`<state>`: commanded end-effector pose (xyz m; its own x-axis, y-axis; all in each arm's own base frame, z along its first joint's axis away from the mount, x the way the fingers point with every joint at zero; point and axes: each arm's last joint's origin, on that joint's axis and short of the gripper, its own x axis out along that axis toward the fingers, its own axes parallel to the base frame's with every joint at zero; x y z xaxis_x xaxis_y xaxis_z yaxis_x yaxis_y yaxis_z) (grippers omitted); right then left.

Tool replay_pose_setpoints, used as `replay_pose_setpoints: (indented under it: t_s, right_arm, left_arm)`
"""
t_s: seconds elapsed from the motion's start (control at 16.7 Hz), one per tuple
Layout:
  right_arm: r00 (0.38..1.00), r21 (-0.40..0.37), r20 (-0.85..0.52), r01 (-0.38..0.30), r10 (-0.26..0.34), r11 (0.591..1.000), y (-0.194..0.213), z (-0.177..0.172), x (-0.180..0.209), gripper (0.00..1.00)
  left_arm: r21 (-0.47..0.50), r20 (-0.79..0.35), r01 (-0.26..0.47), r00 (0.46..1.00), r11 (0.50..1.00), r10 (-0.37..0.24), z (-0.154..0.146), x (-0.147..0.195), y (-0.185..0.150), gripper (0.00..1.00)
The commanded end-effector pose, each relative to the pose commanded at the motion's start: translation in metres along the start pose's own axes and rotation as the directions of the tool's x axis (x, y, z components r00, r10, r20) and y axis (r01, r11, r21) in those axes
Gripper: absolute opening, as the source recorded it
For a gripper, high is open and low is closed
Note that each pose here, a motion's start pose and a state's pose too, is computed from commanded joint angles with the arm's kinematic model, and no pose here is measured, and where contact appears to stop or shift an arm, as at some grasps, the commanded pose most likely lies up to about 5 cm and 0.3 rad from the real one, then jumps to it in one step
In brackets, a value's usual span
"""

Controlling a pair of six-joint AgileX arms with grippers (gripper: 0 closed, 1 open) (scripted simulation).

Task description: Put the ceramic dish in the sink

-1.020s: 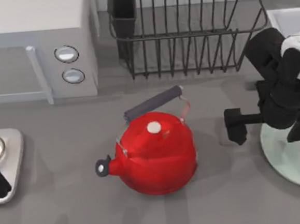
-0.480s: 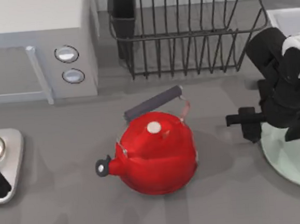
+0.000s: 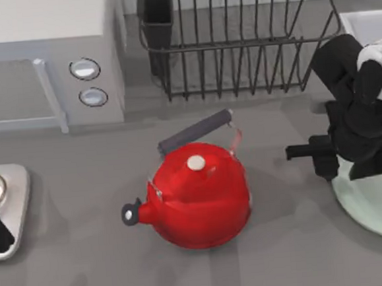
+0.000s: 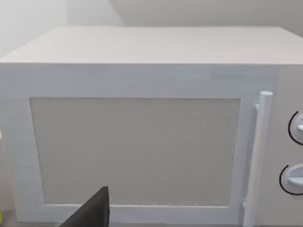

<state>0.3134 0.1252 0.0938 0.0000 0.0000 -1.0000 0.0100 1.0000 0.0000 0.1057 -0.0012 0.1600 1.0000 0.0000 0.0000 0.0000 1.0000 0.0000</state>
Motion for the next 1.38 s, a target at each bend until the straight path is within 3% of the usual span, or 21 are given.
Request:
replay_pose_setpoints:
  t_s: [0.24, 0.3, 0.66, 0.96, 1.2, 1.38]
  right_arm:
    - [1.0, 0.0, 0.0, 0.0, 0.0, 1.0, 0.0, 0.0, 0.0, 0.0]
    - [0.995, 0.008, 0.094, -0.031, 0.03, 0.999, -0.002, 0.007, -0.028, 0.0]
    - [0.997, 0.009, 0.078, -0.025, 0.024, 1.0, 0.007, 0.024, -0.06, 0.0]
    - [0.997, 0.009, 0.068, -0.021, 0.021, 1.0, 0.014, 0.041, -0.155, 0.0]
    - [0.997, 0.009, 0.073, -0.023, 0.023, 1.0, 0.008, 0.027, -0.234, 0.0]
    - [0.996, 0.009, 0.088, -0.029, 0.028, 1.0, 0.001, 0.012, -0.269, 0.0]
  left_arm:
    - [0.0, 0.0, 0.0, 1.0, 1.0, 0.0, 0.0, 0.0, 0.0, 1.0]
    - [0.0, 0.0, 0.0, 1.0, 1.0, 0.0, 0.0, 0.0, 0.0, 1.0]
    - [0.0, 0.0, 0.0, 1.0, 1.0, 0.0, 0.0, 0.0, 0.0, 1.0]
    - [0.0, 0.0, 0.0, 1.0, 1.0, 0.0, 0.0, 0.0, 0.0, 1.0]
    - [0.0, 0.0, 0.0, 1.0, 1.0, 0.0, 0.0, 0.0, 0.0, 1.0]
    - [0.0, 0.0, 0.0, 1.0, 1.0, 0.0, 0.0, 0.0, 0.0, 1.0]
